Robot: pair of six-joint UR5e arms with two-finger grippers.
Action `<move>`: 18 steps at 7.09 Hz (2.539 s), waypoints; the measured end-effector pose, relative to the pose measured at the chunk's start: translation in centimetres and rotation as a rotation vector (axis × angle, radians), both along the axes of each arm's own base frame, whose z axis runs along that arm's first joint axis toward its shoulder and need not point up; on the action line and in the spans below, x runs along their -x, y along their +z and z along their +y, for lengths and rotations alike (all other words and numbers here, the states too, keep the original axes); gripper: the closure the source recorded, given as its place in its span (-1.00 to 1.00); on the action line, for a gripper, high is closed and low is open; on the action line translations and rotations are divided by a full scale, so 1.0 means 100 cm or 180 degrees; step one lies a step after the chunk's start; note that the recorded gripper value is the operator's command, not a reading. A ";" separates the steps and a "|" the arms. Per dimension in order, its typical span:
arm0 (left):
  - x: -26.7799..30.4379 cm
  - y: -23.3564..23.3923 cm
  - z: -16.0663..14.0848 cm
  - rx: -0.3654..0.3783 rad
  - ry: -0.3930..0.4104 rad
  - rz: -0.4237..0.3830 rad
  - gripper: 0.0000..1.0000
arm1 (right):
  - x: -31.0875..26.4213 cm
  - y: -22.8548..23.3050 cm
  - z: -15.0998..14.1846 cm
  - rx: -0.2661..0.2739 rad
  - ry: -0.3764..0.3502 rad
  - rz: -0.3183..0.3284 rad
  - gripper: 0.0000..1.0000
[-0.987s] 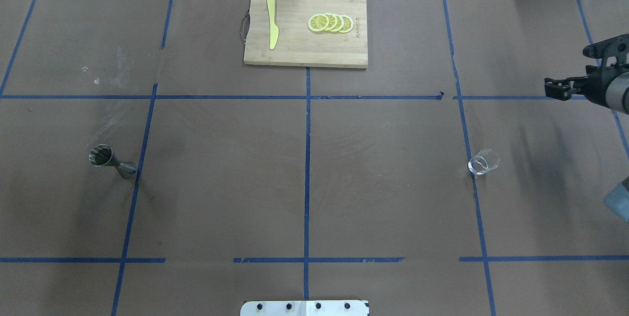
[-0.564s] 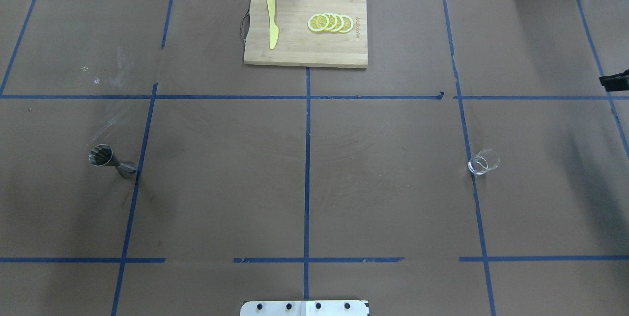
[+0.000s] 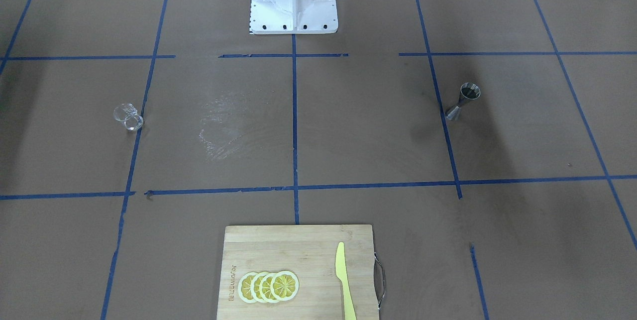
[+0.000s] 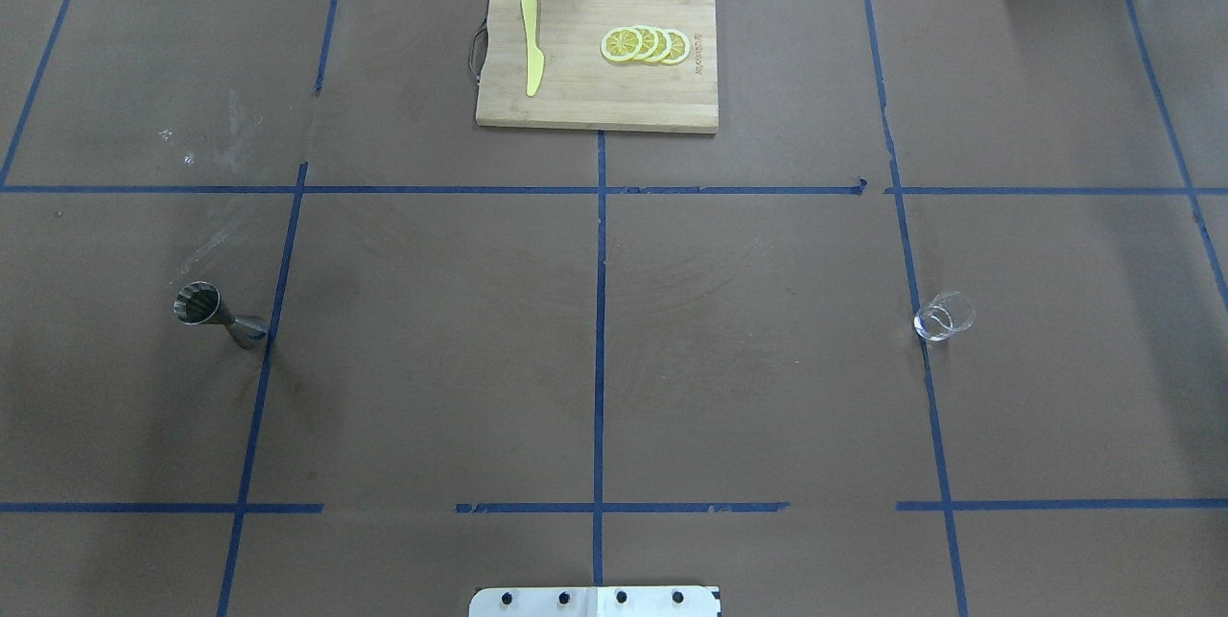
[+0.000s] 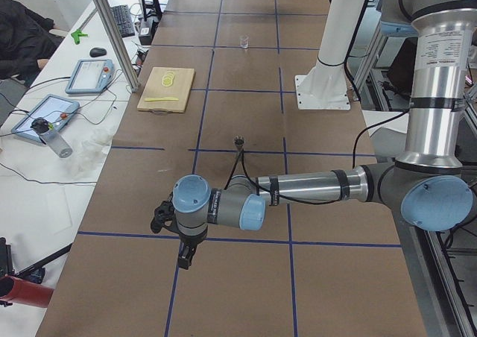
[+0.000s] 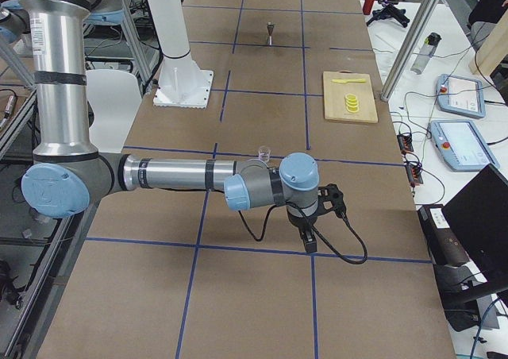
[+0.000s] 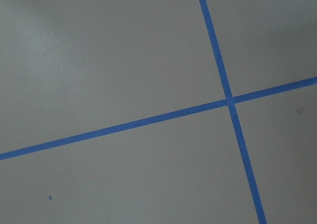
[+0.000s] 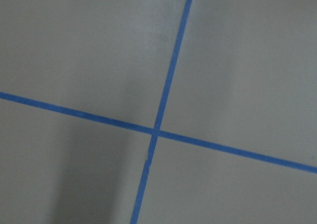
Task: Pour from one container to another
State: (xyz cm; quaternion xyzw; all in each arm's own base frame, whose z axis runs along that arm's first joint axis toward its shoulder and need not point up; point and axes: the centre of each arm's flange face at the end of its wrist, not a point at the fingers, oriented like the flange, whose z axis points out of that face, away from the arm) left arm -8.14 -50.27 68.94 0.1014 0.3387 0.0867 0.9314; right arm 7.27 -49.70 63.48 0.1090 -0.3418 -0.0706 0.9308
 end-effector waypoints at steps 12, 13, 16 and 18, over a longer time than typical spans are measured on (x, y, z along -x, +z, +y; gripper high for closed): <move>0.000 -0.002 -0.001 -0.0007 -0.0003 0.0001 -1.00 | 0.009 0.038 0.026 0.0037 -0.0388 -0.0229 -1.00; -0.001 0.000 0.000 0.0012 -0.0005 0.0000 -1.00 | 0.008 0.042 0.030 0.0046 -0.0392 -0.0218 -1.00; -0.001 0.006 0.002 0.0049 0.0003 -0.0002 -1.00 | 0.008 0.053 0.043 0.0082 -0.0398 -0.0219 -1.00; -0.003 0.001 0.002 0.0013 0.0014 0.0002 -1.00 | 0.007 0.056 0.046 0.0112 -0.0381 -0.0196 -1.00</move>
